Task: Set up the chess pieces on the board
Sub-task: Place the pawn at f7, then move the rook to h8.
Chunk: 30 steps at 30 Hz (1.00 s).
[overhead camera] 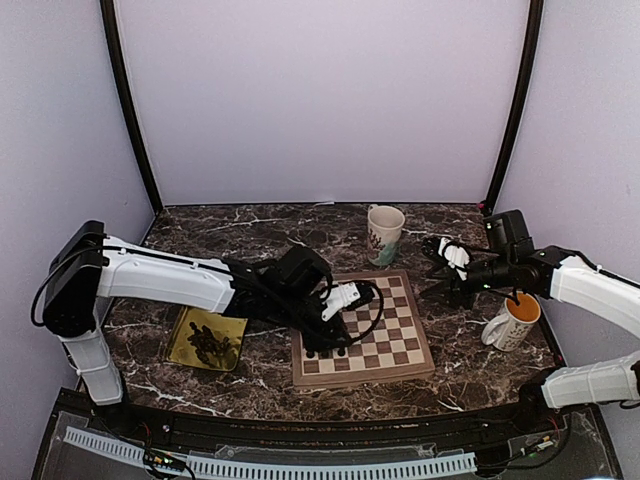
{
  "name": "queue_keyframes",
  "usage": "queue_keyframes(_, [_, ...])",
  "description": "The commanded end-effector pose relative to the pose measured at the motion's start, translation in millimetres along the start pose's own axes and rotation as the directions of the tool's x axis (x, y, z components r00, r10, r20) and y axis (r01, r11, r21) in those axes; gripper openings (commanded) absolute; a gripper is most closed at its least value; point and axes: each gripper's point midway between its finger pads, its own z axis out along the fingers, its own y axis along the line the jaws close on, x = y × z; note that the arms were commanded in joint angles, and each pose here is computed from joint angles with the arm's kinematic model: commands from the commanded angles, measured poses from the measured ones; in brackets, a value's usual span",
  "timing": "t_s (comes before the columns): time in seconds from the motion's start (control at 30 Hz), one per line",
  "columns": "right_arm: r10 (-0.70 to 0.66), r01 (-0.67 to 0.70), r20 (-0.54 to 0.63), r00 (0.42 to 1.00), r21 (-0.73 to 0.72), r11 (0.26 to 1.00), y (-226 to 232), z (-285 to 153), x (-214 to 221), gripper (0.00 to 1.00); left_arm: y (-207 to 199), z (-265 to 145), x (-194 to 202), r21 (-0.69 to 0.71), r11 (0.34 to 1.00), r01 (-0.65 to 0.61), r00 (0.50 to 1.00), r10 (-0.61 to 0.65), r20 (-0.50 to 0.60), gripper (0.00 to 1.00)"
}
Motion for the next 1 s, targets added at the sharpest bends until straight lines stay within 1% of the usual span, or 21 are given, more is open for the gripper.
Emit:
queue_keyframes(0.0, [-0.016, 0.015, 0.019, 1.000, 0.012, 1.000, -2.3, -0.6, -1.7, 0.49, 5.0, -51.6, -52.1, -0.082, 0.996, 0.026, 0.989, -0.014, 0.149, 0.38])
queue_keyframes(0.1, [-0.019, 0.018, 0.022, 1.000, 0.013, 1.000, -2.6, -1.0, -2.9, 0.49, 20.5, -71.7, -62.4, -0.148, 0.982, 0.114, 0.976, -0.083, 0.202, 0.39])
queue_keyframes(0.17, [-0.019, 0.018, 0.023, 1.000, 0.012, 1.000, -2.2, -1.4, -3.1, 0.49, 27.1, -86.5, -67.4, -0.151, 0.976, 0.155, 0.962, -0.115, 0.246, 0.31])
queue_keyframes(0.2, [-0.020, 0.019, 0.024, 1.000, 0.011, 1.000, -1.9, -1.6, -3.4, 0.49, 29.7, -92.7, -68.8, -0.156, 0.973, 0.172, 0.955, -0.126, 0.267, 0.31])
queue_keyframes(0.23, [-0.021, 0.020, 0.026, 0.999, 0.011, 1.000, -1.8, -2.0, -4.0, 0.49, 33.7, -99.4, -69.3, -0.168, 0.967, 0.192, 0.948, -0.138, 0.288, 0.31])
queue_keyframes(0.27, [-0.020, 0.019, 0.027, 0.999, 0.010, 1.000, -1.5, -2.3, -4.1, 0.49, 38.3, -104.6, -68.4, -0.181, 0.960, 0.216, 0.940, -0.154, 0.303, 0.34])
queue_keyframes(0.3, [-0.021, 0.020, 0.028, 0.999, 0.011, 1.000, -1.5, -2.7, -4.5, 0.49, 43.1, -110.7, -67.6, -0.190, 0.952, 0.240, 0.932, -0.171, 0.319, 0.41])
queue_keyframes(0.37, [-0.020, 0.020, 0.028, 0.999, 0.009, 1.000, -1.2, -2.8, -4.6, 0.49, 58.0, -123.7, -61.9, -0.237, 0.919, 0.314, 0.911, -0.222, 0.347, 0.63])
queue_keyframes(0.4, [-0.021, 0.021, 0.028, 0.999, 0.010, 1.000, -1.3, -3.0, -4.9, 0.49, 66.3, -129.6, -56.9, -0.263, 0.896, 0.357, 0.900, -0.254, 0.354, 0.85])
queue_keyframes(0.43, [-0.021, 0.021, 0.028, 0.999, 0.010, 1.000, -1.3, -3.2, -5.1, 0.49, 77.4, -136.7, -51.3, -0.297, 0.863, 0.408, 0.883, -0.291, 0.367, 0.97])
queue_keyframes(0.47, [-0.021, 0.021, 0.029, 0.999, 0.011, 1.000, -1.4, -3.4, -5.1, 0.49, 88.0, -144.3, -43.9, -0.337, 0.832, 0.442, 0.874, -0.315, 0.369, 0.99])
queue_keyframes(0.53, [-0.021, 0.021, 0.028, 0.999, 0.013, 1.000, -1.5, -3.5, -5.1, 0.49, 102.7, -158.0, -26.0, -0.420, 0.778, 0.468, 0.874, -0.337, 0.349, 0.99])
queue_keyframes(0.67, [-0.016, 0.015, 0.030, 0.999, 0.018, 1.000, -2.8, -5.3, -7.5, 0.49, 120.2, -185.9, 3.2, -0.570, 0.671, 0.474, 0.881, -0.359, 0.309, 0.99])
queue_keyframes(0.77, [-0.009, 0.008, 0.027, 1.000, 0.012, 1.000, -2.9, -4.3, -7.5, 0.50, 132.9, -210.1, 28.6, -0.688, 0.559, 0.464, 0.884, -0.348, 0.313, 0.99])
queue_keyframes(0.8, [-0.006, 0.006, 0.026, 1.000, 0.008, 1.000, -2.9, -4.0, -7.9, 0.50, 137.6, -222.7, 33.6, -0.712, 0.512, 0.480, 0.874, -0.344, 0.342, 0.99])
queue_keyframes(0.83, [-0.004, 0.004, 0.026, 1.000, 0.003, 1.000, -2.6, -3.7, -8.3, 0.50, 140.2, -228.1, 40.9, -0.710, 0.499, 0.496, 0.865, -0.351, 0.358, 0.99])
queue_keyframes(0.87, [-0.001, 0.001, 0.025, 1.000, -0.001, 1.000, -2.2, -3.3, -8.2, 0.50, 141.0, -229.3, 50.0, -0.695, 0.505, 0.511, 0.856, -0.370, 0.360, 0.99])
queue_keyframes(0.9, [0.003, -0.002, 0.024, 1.000, -0.006, 1.000, -1.7, -2.7, -7.9, 0.50, 144.6, -236.9, 58.0, -0.690, 0.479, 0.543, 0.835, -0.399, 0.380, 0.99])
queue_keyframes(0.97, [0.007, -0.007, 0.024, 1.000, -0.014, 1.000, -0.9, -1.7, -7.7, 0.50, 152.9, -256.2, 76.9, -0.712, 0.381, 0.589, 0.793, -0.443, 0.419, 0.99])
